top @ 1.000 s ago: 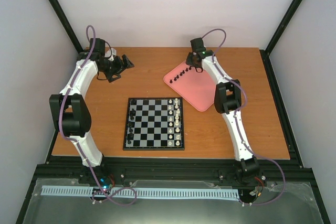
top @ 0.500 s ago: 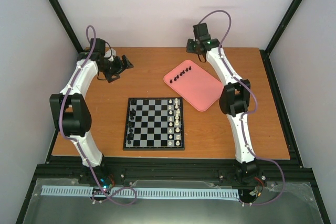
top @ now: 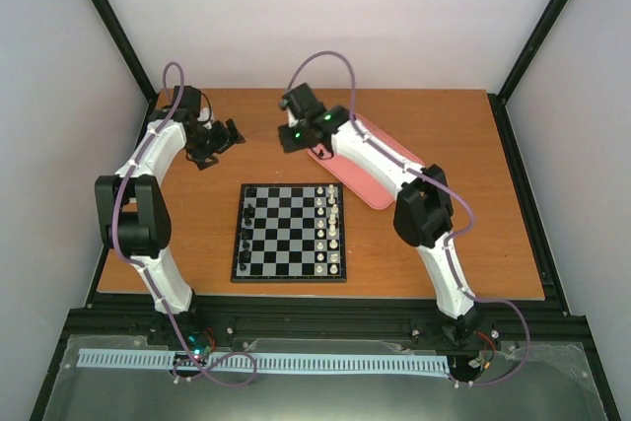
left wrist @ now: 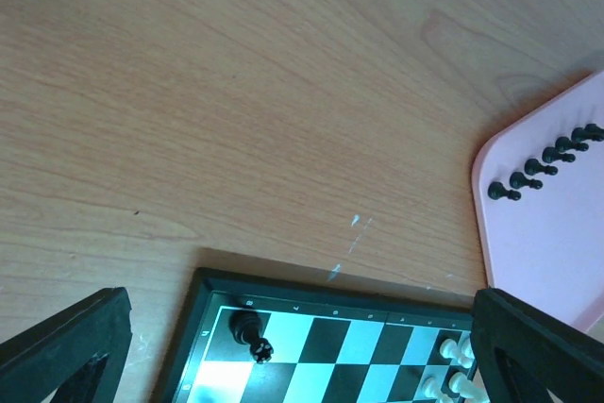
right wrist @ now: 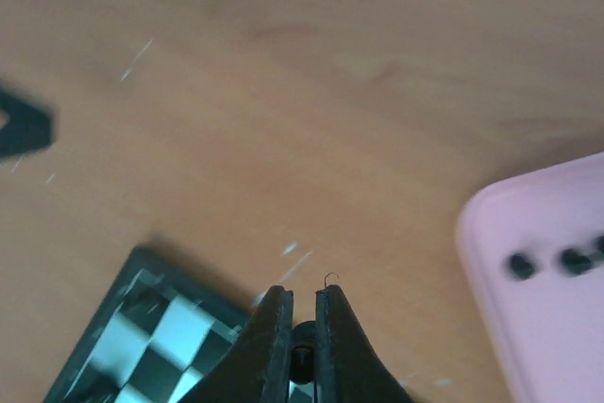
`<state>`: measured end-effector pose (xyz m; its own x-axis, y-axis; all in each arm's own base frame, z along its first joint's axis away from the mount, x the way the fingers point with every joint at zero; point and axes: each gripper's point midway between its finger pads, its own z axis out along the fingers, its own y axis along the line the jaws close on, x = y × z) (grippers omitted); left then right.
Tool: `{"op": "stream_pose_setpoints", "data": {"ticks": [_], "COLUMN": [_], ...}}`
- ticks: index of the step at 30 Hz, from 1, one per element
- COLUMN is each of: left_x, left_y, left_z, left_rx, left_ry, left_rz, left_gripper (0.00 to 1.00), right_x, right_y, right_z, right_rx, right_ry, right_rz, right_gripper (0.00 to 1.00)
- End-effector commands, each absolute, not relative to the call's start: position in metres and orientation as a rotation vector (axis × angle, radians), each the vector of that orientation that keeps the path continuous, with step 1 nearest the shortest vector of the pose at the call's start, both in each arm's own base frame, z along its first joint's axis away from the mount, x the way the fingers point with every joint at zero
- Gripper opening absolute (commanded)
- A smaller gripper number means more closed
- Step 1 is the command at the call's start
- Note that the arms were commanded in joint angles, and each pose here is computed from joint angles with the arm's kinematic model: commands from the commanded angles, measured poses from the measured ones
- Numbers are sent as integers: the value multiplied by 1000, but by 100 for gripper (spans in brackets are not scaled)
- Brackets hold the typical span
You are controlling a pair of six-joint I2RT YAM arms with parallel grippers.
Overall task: Set up the chess pieces on the board
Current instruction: Place the chess piece on the chessboard.
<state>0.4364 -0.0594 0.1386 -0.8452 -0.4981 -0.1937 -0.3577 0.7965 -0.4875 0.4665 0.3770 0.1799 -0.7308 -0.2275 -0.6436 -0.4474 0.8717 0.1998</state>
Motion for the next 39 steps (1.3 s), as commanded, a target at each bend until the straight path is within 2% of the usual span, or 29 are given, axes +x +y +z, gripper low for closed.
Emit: {"op": "stream_pose_setpoints", "data": {"ticks": [1,8,22,39], "left_x": [435,419,400,394], "left_y": [-49,-37,-12,-16], "left_z": [152,133,144,153], "left_rx": [-686,-771,-770,-729], "left_ry": [2618,2627,2609,2592], "left_rz": [-595,-586,-503,-534], "left_gripper": [100,100,100,100], "right_x": [420,378,355,367], "right_y": [402,433,468,480], "right_z": [187,164,105,72], "right_rx": [-560,-657,-802,-786], "right_ry": [2431,2468,2539,2477], "right_rz": [520,556,498,439], "right_gripper": [3,3,3,3]}}
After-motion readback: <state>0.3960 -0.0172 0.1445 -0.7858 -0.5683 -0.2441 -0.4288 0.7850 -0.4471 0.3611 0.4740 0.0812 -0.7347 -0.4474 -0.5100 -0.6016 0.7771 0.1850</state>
